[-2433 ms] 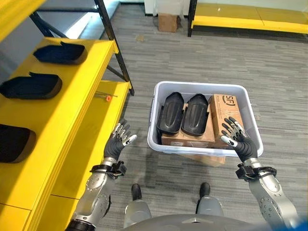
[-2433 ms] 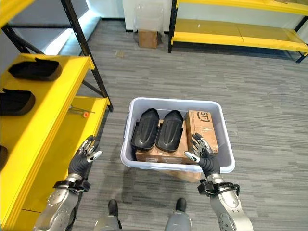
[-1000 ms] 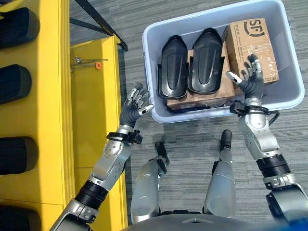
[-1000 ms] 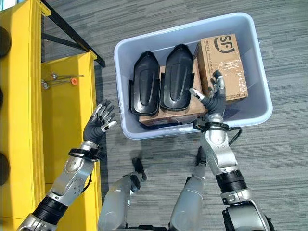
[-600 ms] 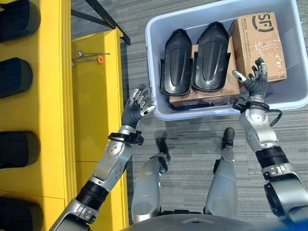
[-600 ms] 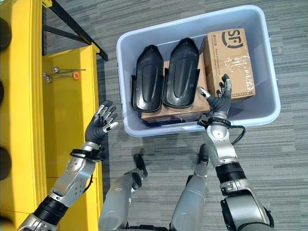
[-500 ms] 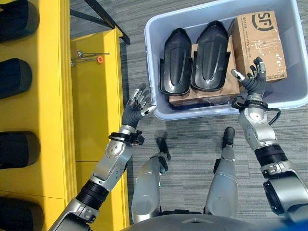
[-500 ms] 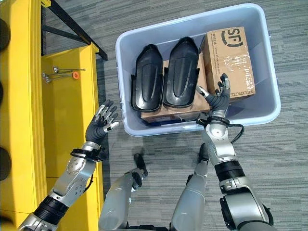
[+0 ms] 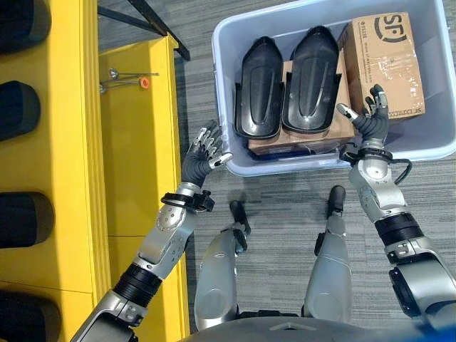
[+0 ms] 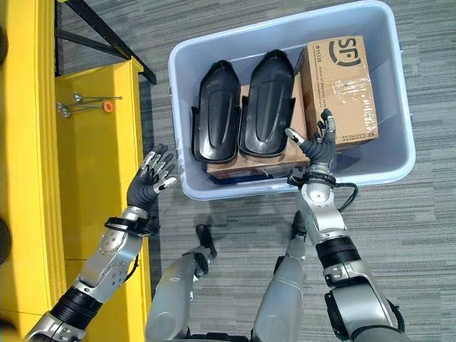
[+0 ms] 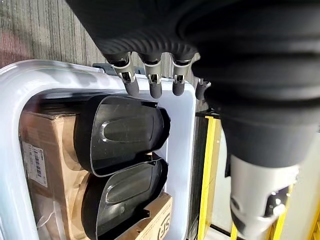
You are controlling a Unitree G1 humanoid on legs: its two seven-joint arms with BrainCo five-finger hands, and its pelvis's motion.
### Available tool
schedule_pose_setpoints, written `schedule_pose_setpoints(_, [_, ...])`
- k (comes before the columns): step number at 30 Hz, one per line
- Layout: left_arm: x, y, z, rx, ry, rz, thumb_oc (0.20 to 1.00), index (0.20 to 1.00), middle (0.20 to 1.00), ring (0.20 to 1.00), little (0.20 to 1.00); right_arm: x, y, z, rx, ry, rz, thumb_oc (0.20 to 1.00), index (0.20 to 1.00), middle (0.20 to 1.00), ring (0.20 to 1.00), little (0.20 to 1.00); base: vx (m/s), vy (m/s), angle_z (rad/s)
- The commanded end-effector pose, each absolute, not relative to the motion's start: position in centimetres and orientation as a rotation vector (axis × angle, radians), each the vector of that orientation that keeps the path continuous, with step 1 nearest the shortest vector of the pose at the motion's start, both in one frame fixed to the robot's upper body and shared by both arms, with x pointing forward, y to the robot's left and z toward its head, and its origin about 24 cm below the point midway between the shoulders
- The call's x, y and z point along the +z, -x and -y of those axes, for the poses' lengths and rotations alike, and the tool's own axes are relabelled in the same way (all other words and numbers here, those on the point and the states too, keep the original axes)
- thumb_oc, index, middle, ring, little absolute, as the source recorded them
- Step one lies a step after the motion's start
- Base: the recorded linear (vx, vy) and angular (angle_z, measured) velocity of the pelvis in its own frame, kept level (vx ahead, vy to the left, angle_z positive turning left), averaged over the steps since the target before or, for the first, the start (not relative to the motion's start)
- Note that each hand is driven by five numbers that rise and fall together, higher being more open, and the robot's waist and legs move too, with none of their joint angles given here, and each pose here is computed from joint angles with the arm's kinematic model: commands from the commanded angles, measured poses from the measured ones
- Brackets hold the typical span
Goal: Move parts from the plastic box to the shelf.
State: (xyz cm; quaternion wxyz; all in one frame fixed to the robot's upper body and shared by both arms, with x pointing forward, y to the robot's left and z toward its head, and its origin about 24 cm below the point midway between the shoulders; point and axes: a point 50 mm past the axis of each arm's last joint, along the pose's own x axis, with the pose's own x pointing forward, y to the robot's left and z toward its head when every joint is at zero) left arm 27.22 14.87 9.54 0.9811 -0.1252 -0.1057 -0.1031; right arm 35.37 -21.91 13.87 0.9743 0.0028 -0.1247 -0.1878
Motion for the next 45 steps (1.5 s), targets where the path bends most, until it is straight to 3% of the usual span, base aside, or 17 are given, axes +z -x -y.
schedule_pose_setpoints(1, [11.5,-26.4,-15.2,-0.234,0.273,0.318,1.0,1.0,1.0,1.0,1.0,17.2,-35.7,21.6,-0.373,-0.045,0.381,1.0,1.0,1.0,1.0,1.0,0.0,0.0,0.0])
schedule_pose_setpoints(22, [12.3,-26.8,-14.9,-0.225,0.288,0.353,1.0,1.0,1.0,1.0,1.0,18.7,-38.1,21.5,-0.383,-0.015,0.335,1.0,1.0,1.0,1.0,1.0,0.01,-0.001,0.0])
schedule_pose_setpoints(45, [12.1,-26.6,-15.9,-0.171,0.272,0.344,1.0,1.0,1.0,1.0,1.0,20.7,-34.8,18.4,-0.26,-0.017,0.55,1.0,1.0,1.0,1.0,1.0,0.0,0.0,0.03])
